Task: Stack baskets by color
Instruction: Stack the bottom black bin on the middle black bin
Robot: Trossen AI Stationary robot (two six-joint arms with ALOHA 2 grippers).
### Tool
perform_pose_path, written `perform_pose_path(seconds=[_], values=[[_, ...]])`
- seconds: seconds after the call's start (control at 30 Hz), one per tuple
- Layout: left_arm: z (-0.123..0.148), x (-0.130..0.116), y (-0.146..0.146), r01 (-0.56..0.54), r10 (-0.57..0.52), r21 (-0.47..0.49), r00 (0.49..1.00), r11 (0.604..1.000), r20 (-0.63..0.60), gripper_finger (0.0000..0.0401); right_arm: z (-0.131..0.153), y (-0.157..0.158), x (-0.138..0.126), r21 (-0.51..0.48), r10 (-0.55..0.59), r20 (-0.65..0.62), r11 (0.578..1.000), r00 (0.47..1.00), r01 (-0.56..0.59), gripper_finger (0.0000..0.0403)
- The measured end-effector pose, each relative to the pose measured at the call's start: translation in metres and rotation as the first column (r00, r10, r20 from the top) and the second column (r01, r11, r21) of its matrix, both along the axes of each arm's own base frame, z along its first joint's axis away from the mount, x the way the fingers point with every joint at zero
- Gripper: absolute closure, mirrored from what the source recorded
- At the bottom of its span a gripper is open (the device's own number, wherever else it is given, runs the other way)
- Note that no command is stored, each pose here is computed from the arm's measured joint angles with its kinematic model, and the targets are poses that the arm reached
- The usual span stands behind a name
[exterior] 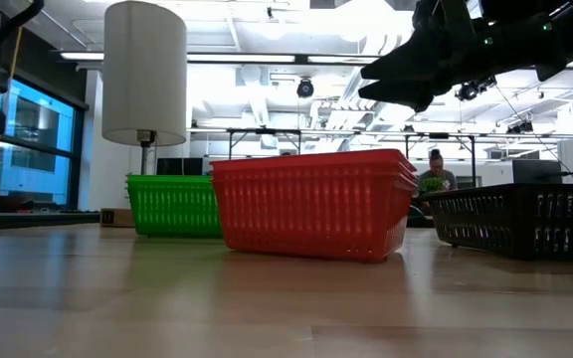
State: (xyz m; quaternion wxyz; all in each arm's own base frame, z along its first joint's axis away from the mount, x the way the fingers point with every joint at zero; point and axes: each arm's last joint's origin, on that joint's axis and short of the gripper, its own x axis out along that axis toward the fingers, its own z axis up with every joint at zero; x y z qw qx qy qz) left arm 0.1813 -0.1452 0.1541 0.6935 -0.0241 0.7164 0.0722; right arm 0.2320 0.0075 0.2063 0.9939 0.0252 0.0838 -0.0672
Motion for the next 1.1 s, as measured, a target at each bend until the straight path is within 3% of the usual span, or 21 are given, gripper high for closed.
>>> perform_pose_path(seconds=[0.2, 0.4, 0.6, 0.7, 0.8, 0.9, 0.97, 1.1], values=[[0.017, 0.004, 0.003, -0.016, 0.019, -0.043, 0.998, 0.999, 0.054, 0.0398, 0.000, 0.000, 0.000, 0.000, 0.000, 0.000, 1.000, 1.000, 0.000, 0.0144], [0.076, 0.010, 0.008, -0.037, 0.056, -0.090, 0.974, 0.995, 0.219, 0.0401, 0.000, 0.000, 0.000, 0.000, 0.000, -0.001, 1.000, 1.000, 0.000, 0.0144], [0.157, 0.015, 0.031, -0.073, 0.056, 0.017, 0.884, 0.997, 0.464, 0.0401, 0.001, 0.000, 0.000, 0.001, 0.002, 0.013, 1.000, 1.000, -0.002, 0.0144], [0.192, 0.025, 0.047, -0.048, -0.025, 0.113, 0.824, 0.992, 0.566, 0.0401, 0.005, 0.000, 0.001, 0.004, 0.013, 0.056, 1.000, 0.998, -0.013, 0.0144], [0.221, 0.038, 0.067, -0.059, -0.123, 0.263, 0.770, 0.963, 0.625, 0.0401, 0.009, 0.001, 0.001, 0.003, 0.047, 0.093, 0.999, 0.994, -0.048, 0.0144], [0.241, 0.051, 0.091, -0.086, -0.178, 0.368, 0.760, 0.926, 0.625, 0.0401, 0.014, 0.004, 0.002, -0.018, 0.131, 0.138, 0.991, 0.982, -0.130, 0.0144], [0.250, 0.060, 0.109, -0.118, -0.177, 0.394, 0.751, 0.912, 0.636, 0.0401, 0.017, 0.006, 0.002, -0.038, 0.199, 0.169, 0.980, 0.965, -0.196, 0.0144], [0.250, 0.075, 0.147, -0.164, -0.144, 0.420, 0.779, 0.893, 0.611, 0.0401, 0.026, 0.010, 0.000, -0.090, 0.329, 0.252, 0.944, 0.910, -0.317, 0.0144]])
